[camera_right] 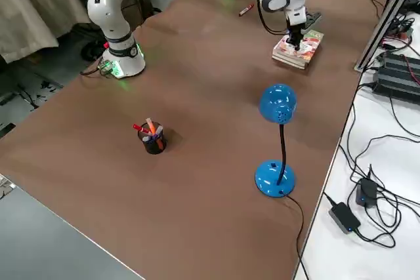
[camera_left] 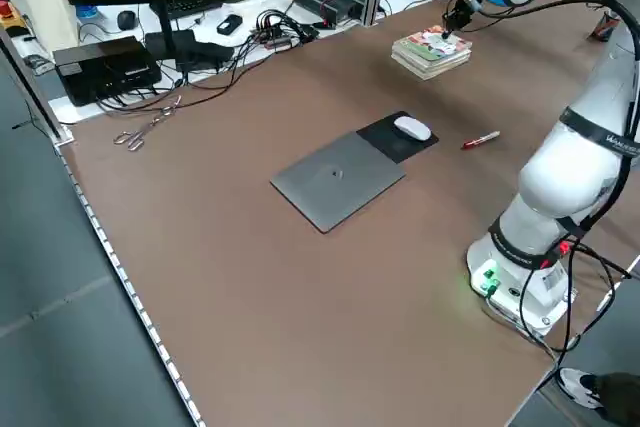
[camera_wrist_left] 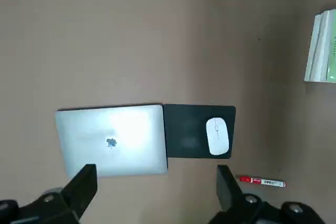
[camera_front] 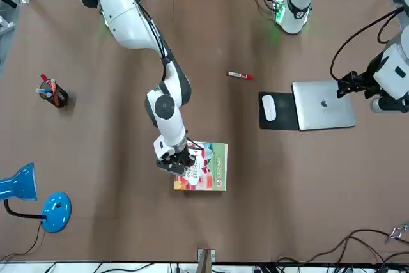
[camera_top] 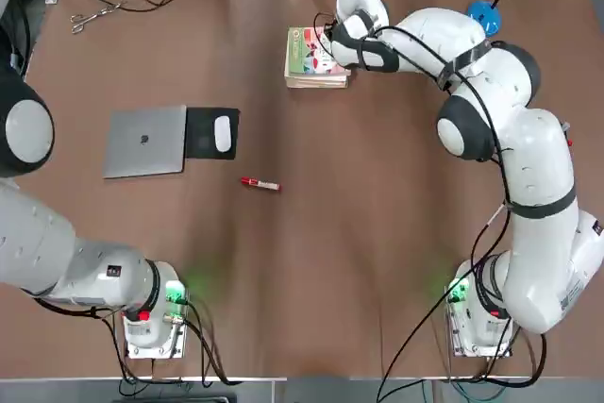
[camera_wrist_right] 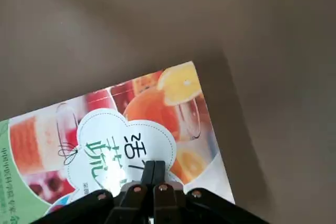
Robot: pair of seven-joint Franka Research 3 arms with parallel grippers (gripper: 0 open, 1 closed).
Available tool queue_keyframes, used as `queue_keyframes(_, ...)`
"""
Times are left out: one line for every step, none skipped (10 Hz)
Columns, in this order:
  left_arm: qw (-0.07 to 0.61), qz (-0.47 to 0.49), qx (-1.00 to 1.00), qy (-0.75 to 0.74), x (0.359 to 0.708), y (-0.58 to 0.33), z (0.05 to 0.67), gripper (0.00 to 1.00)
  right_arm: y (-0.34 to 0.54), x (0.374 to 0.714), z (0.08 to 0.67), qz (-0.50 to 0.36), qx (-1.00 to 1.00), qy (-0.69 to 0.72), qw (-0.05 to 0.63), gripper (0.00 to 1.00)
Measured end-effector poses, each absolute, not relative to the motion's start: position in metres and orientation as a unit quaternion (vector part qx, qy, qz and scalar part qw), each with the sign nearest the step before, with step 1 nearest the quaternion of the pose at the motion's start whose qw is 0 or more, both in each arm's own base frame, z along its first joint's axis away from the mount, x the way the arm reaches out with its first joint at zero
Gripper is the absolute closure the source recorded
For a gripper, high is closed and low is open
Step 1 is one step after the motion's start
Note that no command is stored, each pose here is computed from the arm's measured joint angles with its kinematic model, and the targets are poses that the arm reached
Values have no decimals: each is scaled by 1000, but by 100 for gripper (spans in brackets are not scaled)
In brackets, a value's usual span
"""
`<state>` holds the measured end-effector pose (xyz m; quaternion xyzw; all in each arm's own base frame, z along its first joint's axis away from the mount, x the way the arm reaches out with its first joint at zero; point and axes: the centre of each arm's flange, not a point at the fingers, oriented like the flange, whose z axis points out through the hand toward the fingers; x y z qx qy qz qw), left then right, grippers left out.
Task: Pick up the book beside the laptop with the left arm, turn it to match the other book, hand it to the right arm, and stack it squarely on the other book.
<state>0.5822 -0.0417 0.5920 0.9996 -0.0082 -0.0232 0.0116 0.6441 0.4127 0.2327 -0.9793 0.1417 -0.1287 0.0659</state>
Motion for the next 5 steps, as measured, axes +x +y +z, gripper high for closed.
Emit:
queue_keyframes(11,-24,1000,-8,583,-41,591,0,413,644,233,-129,-979,141,66,99)
queue_keyframes(11,-25,1000,-8,583,-41,590,0,415,643,232,-129,-980,140,66,99)
queue_keyframes(11,-26,1000,-8,584,-41,589,0,416,642,232,-129,-980,138,66,99)
queue_keyframes(11,-26,1000,-7,584,-41,589,0,418,641,232,-129,-980,137,65,99)
queue_keyframes(11,-26,1000,-7,584,-41,589,0,419,639,232,-129,-980,135,65,99)
